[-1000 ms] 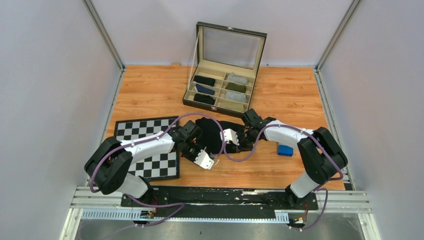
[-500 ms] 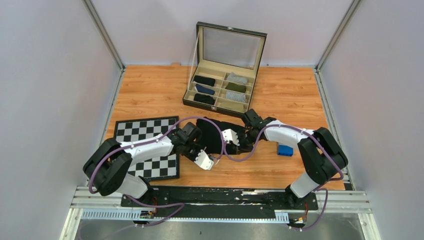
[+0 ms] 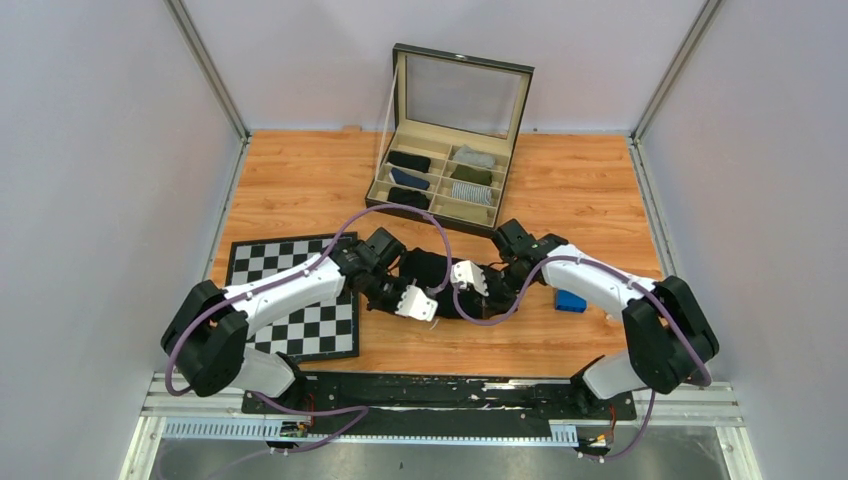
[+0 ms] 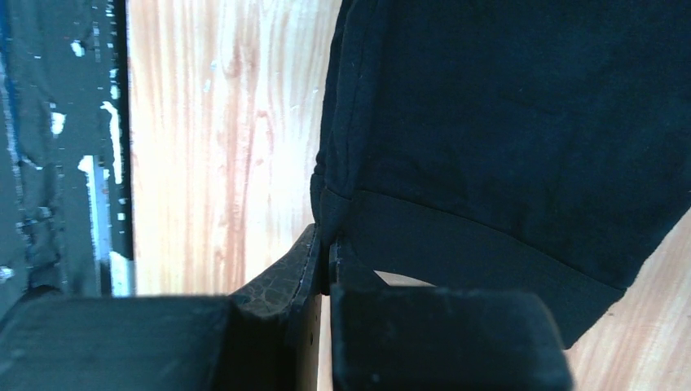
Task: Roll the underwear
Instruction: Fold the underwear at the center of the board.
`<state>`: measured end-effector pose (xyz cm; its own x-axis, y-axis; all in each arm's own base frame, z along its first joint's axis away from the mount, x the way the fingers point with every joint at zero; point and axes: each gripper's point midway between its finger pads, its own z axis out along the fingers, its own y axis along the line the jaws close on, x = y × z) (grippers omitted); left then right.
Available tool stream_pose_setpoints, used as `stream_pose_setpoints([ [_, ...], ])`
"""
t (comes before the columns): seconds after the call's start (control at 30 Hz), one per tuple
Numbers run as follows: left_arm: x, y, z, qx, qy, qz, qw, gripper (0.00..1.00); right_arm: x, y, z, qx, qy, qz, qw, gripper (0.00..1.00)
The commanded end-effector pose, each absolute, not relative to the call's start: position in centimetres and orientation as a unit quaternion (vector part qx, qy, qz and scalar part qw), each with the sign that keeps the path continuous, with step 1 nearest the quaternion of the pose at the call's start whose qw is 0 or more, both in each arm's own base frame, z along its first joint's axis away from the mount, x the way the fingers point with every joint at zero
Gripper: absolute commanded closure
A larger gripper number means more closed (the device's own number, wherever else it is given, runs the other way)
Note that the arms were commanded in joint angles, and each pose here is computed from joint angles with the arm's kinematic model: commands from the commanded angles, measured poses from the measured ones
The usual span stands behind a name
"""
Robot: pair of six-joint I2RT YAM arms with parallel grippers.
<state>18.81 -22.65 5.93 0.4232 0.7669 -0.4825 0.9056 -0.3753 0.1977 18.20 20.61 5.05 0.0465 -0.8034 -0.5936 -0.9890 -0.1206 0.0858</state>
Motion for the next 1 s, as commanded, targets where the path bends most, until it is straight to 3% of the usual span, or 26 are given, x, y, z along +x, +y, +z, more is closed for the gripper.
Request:
stream_pose_setpoints([
  [0.0, 17.3, -23.4, 8.1, 0.786, 0.542, -0.201, 0.221, 1.00, 16.1, 20.6, 6.9, -0.687, 0.642, 0.298, 0.167, 1.00],
  [0.3, 20.4, -24.7, 8.7, 0.786, 0.544, -0.163, 0.244, 1.00, 15.6, 20.4, 7.8, -0.666, 0.650, 0.331, 0.158, 1.00],
  [0.6, 26.0, -26.9, 8.8, 0.781, 0.552, -0.132, 0.260, 1.00, 20.4, 19.6, 9.9, -0.600, 0.683, 0.384, 0.164, 1.00],
  [0.97, 30.8, -27.9, 7.3, 0.771, 0.568, -0.115, 0.263, 1.00, 24.5, 18.1, 7.3, -0.554, 0.711, 0.414, 0.124, 1.00],
])
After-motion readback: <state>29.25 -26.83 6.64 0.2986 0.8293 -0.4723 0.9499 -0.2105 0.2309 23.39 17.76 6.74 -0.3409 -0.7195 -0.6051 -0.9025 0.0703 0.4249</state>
